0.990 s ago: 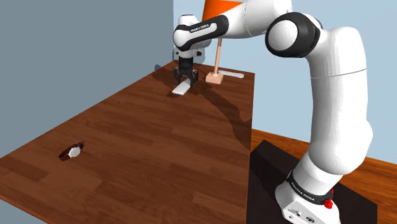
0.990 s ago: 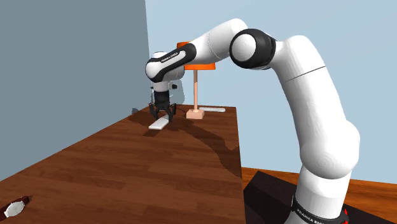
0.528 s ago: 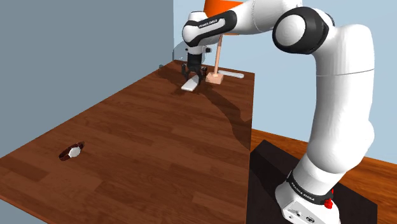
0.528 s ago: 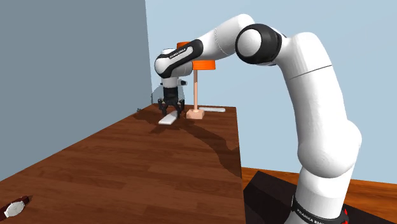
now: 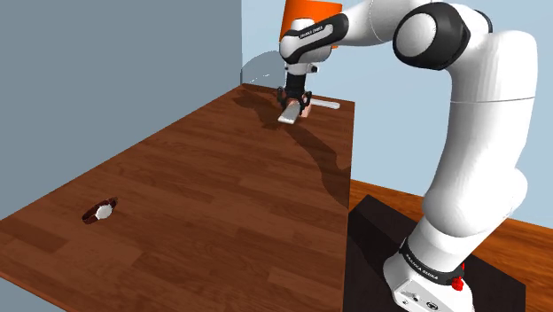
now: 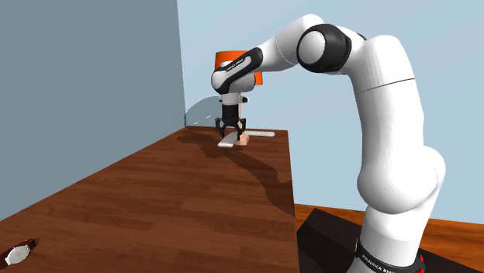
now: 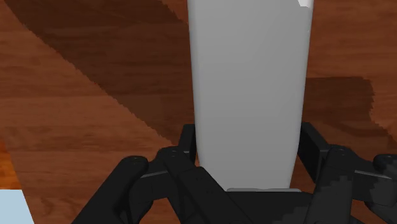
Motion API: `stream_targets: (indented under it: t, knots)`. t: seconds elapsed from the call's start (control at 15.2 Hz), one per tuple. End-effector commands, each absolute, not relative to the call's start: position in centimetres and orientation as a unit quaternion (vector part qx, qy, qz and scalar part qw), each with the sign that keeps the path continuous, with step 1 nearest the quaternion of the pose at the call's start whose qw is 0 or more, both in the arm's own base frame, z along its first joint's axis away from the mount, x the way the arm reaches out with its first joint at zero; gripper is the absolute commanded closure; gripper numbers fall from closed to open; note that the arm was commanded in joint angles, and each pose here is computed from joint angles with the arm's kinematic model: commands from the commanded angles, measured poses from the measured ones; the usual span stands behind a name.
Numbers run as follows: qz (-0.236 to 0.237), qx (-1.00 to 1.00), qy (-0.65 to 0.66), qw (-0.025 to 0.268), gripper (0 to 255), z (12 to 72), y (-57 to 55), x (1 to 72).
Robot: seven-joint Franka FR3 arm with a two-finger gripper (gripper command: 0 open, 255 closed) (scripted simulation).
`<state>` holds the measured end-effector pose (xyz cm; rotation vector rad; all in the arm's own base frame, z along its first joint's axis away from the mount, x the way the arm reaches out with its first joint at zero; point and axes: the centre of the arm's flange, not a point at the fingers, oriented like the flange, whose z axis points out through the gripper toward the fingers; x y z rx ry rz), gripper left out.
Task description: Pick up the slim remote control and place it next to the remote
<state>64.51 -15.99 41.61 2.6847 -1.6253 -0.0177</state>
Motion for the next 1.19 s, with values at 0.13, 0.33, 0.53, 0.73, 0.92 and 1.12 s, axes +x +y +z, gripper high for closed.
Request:
stream_targets:
  t: [0.13,0.33,0.53,0.73,0.92,1.12]
  knots:
    - [-0.005,0.856,-0.517,0.001,255,41.6,-21.0,62.8]
    - [-0.005,0.856,-0.517,0.001,255,41.6,-24.7,61.5]
    - [-0.005,0.856,-0.517,0.001,255,41.6,-28.4,60.2]
    - [-0.005,0.856,-0.517,0.001,255,41.6,-32.2,58.9]
    - [-0.005,0.856,-0.517,0.001,255,41.6,-35.9,57.5]
    - [-0.005,0.856,-0.517,0.001,255,41.6,-39.6,56.2]
